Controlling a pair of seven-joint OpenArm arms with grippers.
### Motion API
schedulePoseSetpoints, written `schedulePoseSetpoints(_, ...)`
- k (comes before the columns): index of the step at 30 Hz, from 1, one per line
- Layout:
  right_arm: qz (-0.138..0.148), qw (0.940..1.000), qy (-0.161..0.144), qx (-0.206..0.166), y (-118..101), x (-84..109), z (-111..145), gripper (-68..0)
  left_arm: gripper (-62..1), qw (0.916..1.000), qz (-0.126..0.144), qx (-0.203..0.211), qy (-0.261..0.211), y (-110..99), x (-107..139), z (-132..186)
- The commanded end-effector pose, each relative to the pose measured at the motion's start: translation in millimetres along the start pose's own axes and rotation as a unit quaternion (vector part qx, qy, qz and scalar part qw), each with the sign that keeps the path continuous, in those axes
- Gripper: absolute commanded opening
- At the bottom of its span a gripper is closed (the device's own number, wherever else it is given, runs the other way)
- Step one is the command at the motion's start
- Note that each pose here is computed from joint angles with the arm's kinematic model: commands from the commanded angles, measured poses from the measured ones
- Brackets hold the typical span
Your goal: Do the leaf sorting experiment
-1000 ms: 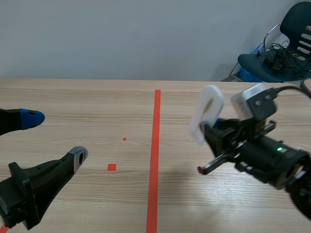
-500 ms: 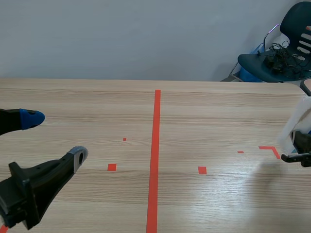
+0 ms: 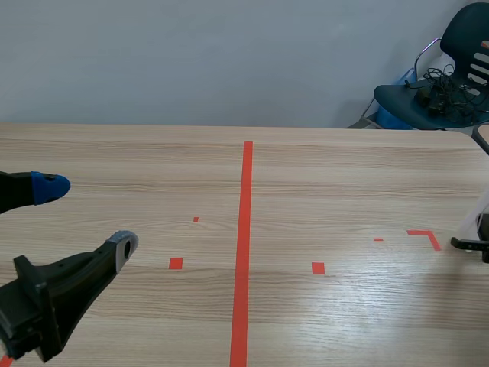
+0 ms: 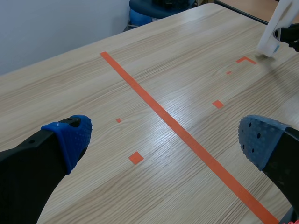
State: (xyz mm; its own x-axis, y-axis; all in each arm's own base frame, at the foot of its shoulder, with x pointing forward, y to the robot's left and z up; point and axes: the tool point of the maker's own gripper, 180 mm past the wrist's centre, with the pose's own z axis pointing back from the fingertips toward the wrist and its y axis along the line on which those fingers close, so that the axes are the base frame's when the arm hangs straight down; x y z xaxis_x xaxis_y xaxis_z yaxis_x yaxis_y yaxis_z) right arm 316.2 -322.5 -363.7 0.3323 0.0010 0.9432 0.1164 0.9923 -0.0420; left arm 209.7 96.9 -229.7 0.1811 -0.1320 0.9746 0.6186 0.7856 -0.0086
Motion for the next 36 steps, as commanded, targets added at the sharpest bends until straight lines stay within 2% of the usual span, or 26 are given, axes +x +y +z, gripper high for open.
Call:
schedulePoseSetpoints(1,0.011,0.9998,-0.018,-0.004,-7.8,15.2,0.2,-61.4,1.4,0.9999,0.003,0.002,-0.010,0.3,4.2,0.4)
schedulePoseSetpoints(4,0.014,0.9998,-0.015,-0.005,-9.6,13.0,1.8,-57.4,1.4,0.9999,0.003,0.002,-0.010,0.3,4.2,0.4)
schedulePoseSetpoints(9,0.024,0.9995,-0.021,-0.006,-15.8,15.1,5.5,-55.3,1.4,0.9999,0.003,0.002,-0.010,0.3,4.2,0.4)
schedulePoseSetpoints(12,0.029,0.9992,-0.027,-0.003,-20.3,21.1,6.2,-40.0,1.4,0.9999,0.003,0.002,-0.010,0.3,4.2,0.4)
schedulePoseSetpoints(14,0.026,0.9989,-0.040,0.005,-22.0,31.4,7.0,-31.5,1.4,0.9999,0.003,0.002,-0.010,0.3,4.2,0.4)
schedulePoseSetpoints(18,0.005,0.9977,-0.061,0.028,-23.9,57.5,13.9,-24.4,1.4,0.9999,0.003,0.002,-0.010,0.3,4.2,0.4)
schedulePoseSetpoints(23,0.012,0.9948,-0.096,0.034,-25.1,98.1,38.5,-21.1,1.4,0.9999,0.003,0.002,-0.010,0.3,4.2,0.4)
schedulePoseSetpoints(26,0.031,0.9918,-0.113,0.051,-14.3,125.0,57.5,-18.9,1.4,0.9999,0.003,0.002,-0.010,0.3,4.2,0.4)
schedulePoseSetpoints(29,0.061,0.9866,-0.129,0.080,8.1,149.9,76.8,-17.7,1.4,0.9999,0.003,0.002,-0.010,0.3,4.2,0.4)
schedulePoseSetpoints(31,0.085,0.9819,-0.135,0.102,27.5,162.8,88.7,-12.7,1.4,0.9999,0.003,0.002,-0.010,0.3,4.2,0.4)
schedulePoseSetpoints(34,0.101,0.9720,-0.158,0.141,57.3,183.7,107.3,-0.1,1.4,0.9999,0.003,0.002,-0.010,0.3,4.2,0.4)
schedulePoseSetpoints(36,0.109,0.9660,-0.170,0.161,72.9,193.2,118.1,0.4,1.4,0.9999,0.003,0.002,-0.010,0.3,4.2,0.4)
